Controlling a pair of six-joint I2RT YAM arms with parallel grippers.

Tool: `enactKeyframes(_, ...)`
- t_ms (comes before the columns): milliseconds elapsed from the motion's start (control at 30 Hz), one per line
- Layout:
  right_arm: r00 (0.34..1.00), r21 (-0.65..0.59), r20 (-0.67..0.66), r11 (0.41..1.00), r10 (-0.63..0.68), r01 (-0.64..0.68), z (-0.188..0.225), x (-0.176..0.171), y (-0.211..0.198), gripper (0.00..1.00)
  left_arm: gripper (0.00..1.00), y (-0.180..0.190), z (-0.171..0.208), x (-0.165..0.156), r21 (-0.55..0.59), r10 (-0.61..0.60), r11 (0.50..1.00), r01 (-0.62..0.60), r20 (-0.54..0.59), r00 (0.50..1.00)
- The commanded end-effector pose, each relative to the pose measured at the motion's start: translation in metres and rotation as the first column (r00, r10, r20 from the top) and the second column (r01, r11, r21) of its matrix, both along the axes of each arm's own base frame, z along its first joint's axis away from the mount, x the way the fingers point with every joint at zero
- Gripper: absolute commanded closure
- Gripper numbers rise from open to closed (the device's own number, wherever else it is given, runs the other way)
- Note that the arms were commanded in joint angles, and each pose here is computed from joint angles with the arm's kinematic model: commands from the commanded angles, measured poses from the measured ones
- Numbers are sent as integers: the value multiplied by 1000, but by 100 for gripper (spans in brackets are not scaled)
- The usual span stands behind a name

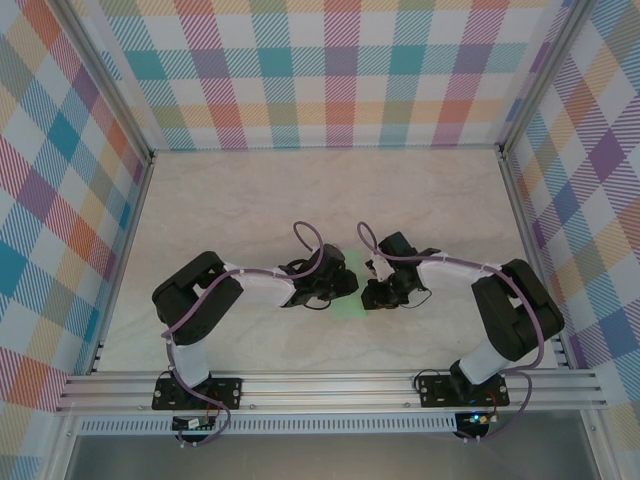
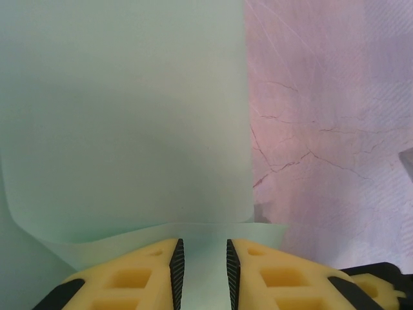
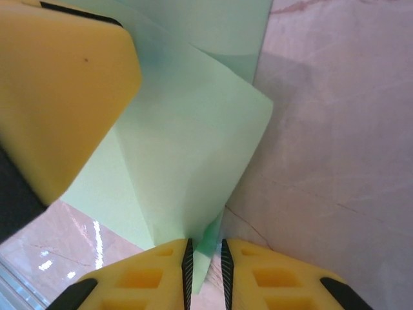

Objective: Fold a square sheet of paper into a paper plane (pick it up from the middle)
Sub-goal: Fold the triangle a second time at the center of the table.

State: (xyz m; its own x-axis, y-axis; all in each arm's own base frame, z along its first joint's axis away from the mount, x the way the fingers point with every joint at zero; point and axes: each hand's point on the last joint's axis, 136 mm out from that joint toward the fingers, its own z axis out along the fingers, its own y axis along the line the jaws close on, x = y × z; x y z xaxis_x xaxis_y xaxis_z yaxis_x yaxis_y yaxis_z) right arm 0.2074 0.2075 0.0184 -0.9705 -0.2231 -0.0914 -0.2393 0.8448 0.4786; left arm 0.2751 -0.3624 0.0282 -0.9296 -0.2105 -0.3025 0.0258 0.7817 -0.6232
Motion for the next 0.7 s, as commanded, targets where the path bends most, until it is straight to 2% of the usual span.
enactKeyframes(0,998,-13,65,1000,-25,25,25,1,-9,77,73,9,-20,-11,62,14,998,-12,-31,999)
enactKeyframes(100,995,68,94,998,-14,7,45,-5,-2,79,73,9,-20,-12,64,14,998,-12,-32,999)
enactKeyframes(200,998,192,54,980,32,-42,58,-18,16,85,73,7,-20,-11,60,13,998,-11,-33,999)
enactKeyframes(267,998,189,45,981,45,-53,54,-21,19,91,73,6,-20,-10,58,11,998,-9,-32,999)
enactKeyframes(367,999,194,16,980,51,-53,45,-21,23,95,74,6,-20,-10,59,12,998,-10,-33,999)
enactKeyframes(500,998,237,-13,970,63,-58,43,-19,34,96,74,8,-22,-11,67,12,998,-9,-38,999)
enactKeyframes(667,996,202,-49,978,70,-59,30,-17,34,96,74,8,-20,-11,65,13,998,-10,-35,999)
